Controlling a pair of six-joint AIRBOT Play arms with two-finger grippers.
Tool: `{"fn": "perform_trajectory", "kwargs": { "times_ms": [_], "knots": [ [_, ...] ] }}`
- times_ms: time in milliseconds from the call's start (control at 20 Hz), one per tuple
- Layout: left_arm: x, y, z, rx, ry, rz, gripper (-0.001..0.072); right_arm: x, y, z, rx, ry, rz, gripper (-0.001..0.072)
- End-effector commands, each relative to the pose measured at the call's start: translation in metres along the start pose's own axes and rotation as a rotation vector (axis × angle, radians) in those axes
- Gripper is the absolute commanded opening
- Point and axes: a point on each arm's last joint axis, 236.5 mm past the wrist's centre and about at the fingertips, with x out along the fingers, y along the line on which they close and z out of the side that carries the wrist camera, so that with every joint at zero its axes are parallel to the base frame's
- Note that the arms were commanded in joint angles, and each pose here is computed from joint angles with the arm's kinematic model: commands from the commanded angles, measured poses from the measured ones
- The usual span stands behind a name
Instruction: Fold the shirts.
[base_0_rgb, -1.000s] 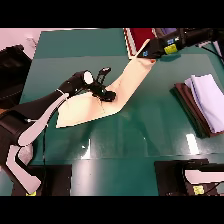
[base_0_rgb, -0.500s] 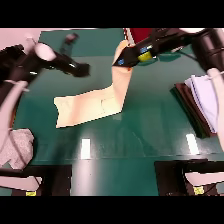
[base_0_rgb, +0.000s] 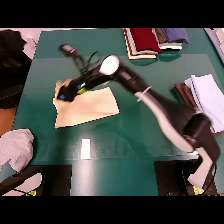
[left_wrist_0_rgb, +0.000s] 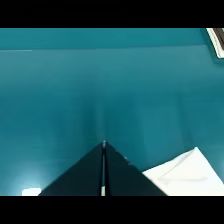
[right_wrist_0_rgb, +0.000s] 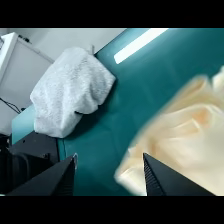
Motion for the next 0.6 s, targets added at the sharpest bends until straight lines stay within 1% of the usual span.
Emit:
{"fn": "perform_trajectory", "kwargs": {
  "times_ms": [0, 50, 150, 300, 400, 500, 550],
  "knots": [
    [-0.018, 0.012, -0.004, 0.003, 0.016, 0.039, 0.0022, 0.038, -0.005, -0.01, 0.006, -0.016, -0.002, 0.0455],
    [-0.018, 0.012, -0.005, 0.002, 0.021, 0.038, 0.0022, 0.026, -0.018, -0.014, 0.025, -0.002, -0.024, 0.0383],
    [-0.018, 0.012, -0.005, 0.002, 0.02, 0.037, 0.0022, -0.01, -0.049, -0.018, 0.077, 0.013, -0.067, 0.0381],
    [-0.018, 0.005, -0.005, -0.008, 0.017, 0.011, 0.0022, -0.082, -0.117, -0.033, 0.15, 0.018, -0.221, 0.0377],
    [-0.018, 0.002, -0.004, -0.013, 0.015, 0.002, 0.0022, -0.138, -0.164, -0.059, 0.265, 0.035, -0.314, 0.0377],
    [-0.017, 0.001, -0.005, -0.018, 0.017, -0.006, 0.0022, -0.178, -0.199, -0.093, 0.39, 0.054, -0.355, 0.0391],
    [-0.016, 0.0, -0.007, -0.021, 0.021, -0.011, 0.0022, -0.191, -0.212, -0.109, 0.452, 0.064, -0.359, 0.0474]
  ]
}}
